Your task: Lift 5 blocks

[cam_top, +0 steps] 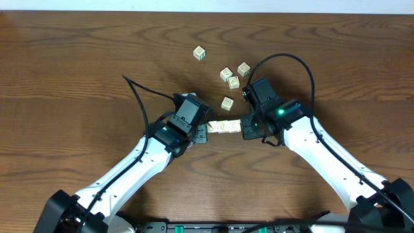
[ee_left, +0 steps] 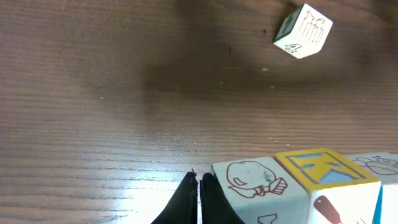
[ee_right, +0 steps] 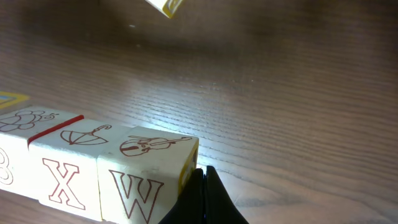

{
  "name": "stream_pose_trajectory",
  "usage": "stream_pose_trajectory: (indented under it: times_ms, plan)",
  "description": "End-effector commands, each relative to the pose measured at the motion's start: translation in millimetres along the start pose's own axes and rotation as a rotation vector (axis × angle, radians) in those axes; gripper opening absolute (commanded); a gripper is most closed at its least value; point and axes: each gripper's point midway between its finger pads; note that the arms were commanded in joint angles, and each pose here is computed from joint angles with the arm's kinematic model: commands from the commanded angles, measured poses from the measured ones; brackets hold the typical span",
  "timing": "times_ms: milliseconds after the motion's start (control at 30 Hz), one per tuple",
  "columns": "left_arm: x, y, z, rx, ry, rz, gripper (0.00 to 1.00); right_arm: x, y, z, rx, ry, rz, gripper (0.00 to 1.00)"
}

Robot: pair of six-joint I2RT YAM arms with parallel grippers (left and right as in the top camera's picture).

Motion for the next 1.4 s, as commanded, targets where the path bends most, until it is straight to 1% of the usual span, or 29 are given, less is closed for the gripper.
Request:
stream_pose_trajectory:
  times_ms: [0,333,533,700,867,1033,1167,1367]
  plan:
    - [53.9,-50.3,-132.1,-0.142,-0.505,0.238,0.07,50.4,-9.3,149.3,0.145,0.755,0.031,0.01]
    - [47.3,-52.2,-131.1,-0.129,-0.495,0.249,0.07,48.4,-9.5,149.0,0.144,0.754,0.028,0.01]
    - [50.9,-49.7,-139.6,-0.129,-0.536,0.242,0.07,48.3,-7.9,149.8,0.133,0.757,0.027,0.01]
    - [51.8,-49.7,-140.9,-0.13,-0.543,0.243,0.07,57.6,-3.5,159.3,0.142,0.829,0.009,0.01]
    - [57.3,-50.7,-149.3,-0.141,-0.592,0.254,0.07,63.2,-1.8,164.4,0.146,0.87,0.003,0.01]
    - [58.3,-50.8,-150.7,-0.143,-0.6,0.255,0.07,65.5,-1.1,166.4,0.145,0.887,0.001,0.01]
    - [58.9,-51.8,-151.1,-0.145,-0.605,0.261,0.07,74.8,1.1,173.7,0.165,0.952,-0.013,0.01]
    - [61.0,-53.8,-152.9,-0.16,-0.62,0.27,0.07,75.6,1.8,174.3,0.168,0.956,-0.017,0.01]
Point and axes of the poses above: each gripper's point midway between its finger pads, its own x axis back along the fingers, its own z axis along the line the jaws close on, y = z × x, and after that the axes turned 13 degrees about x, right-handed
